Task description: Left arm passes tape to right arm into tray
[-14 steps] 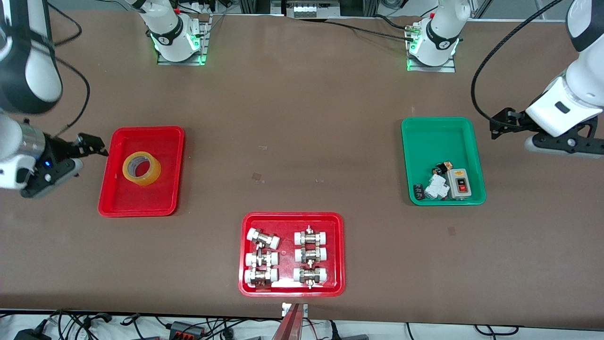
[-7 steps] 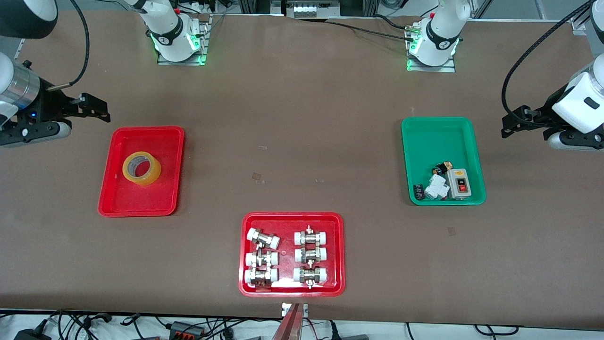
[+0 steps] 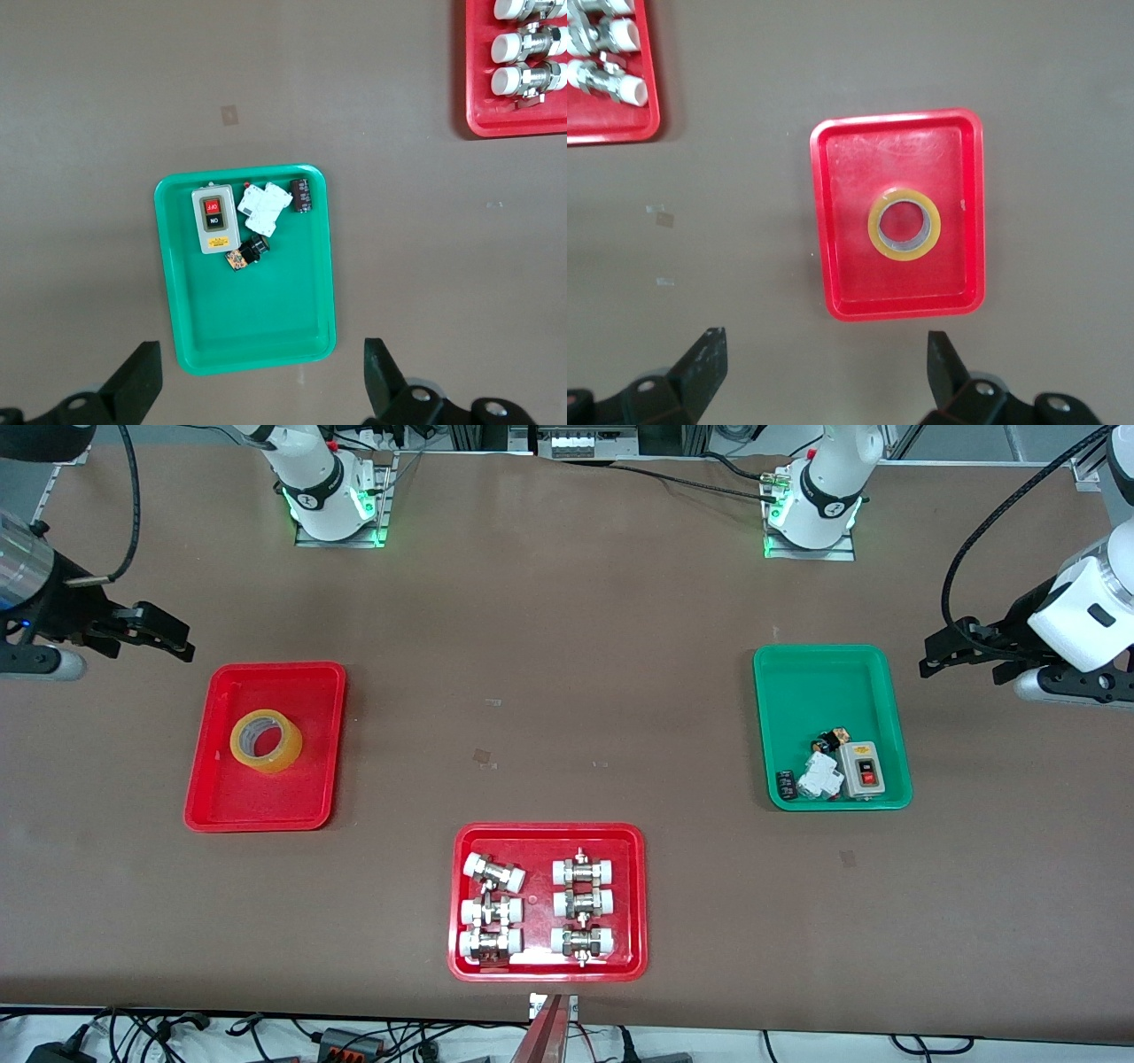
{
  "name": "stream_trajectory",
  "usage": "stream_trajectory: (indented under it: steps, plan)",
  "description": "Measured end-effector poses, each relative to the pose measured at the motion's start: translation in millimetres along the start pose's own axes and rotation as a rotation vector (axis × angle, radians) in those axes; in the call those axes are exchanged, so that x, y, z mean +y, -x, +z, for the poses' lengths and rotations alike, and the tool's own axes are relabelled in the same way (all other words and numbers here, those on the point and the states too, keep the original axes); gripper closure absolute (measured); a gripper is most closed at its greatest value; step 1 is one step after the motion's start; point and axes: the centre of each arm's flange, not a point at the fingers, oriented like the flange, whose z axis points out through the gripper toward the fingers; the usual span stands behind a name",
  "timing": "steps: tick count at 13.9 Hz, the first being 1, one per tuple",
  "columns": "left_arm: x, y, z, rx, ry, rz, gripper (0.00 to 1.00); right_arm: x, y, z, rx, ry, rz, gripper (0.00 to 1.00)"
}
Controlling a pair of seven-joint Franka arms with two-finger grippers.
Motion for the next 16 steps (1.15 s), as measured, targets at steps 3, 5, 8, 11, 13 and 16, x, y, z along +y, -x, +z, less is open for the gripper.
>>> stream_trajectory:
  steps: [3, 5, 8, 11, 13, 16]
  plan:
    - [0.4, 0.1, 0.1, -0.001, 0.0, 0.001, 0.0, -0.2, 15.8, -14.5, 0.037, 0.001, 0.0, 0.0]
    - [1.4, 0.4, 0.4, -0.003, 0.0, 0.003, 0.0, -1.0, 17.4, -20.8, 0.054, 0.0, 0.001, 0.0]
    - [0.6, 0.4, 0.2, -0.003, 0.0, 0.001, 0.0, -1.0, 16.4, -19.5, 0.052, -0.001, 0.001, 0.0]
    - [2.2, -0.1, -5.2, 0.009, 0.001, 0.004, 0.0, 0.0, 15.8, -17.9, 0.048, 0.0, 0.003, 0.0]
    - [1.3, -0.3, -8.1, 0.015, 0.001, 0.002, 0.0, 0.5, 14.9, -15.1, 0.039, 0.0, 0.004, 0.0]
    - [3.3, -0.4, -9.4, 0.018, 0.001, 0.006, 0.0, 0.6, 13.4, -12.0, 0.033, 0.001, 0.004, 0.0]
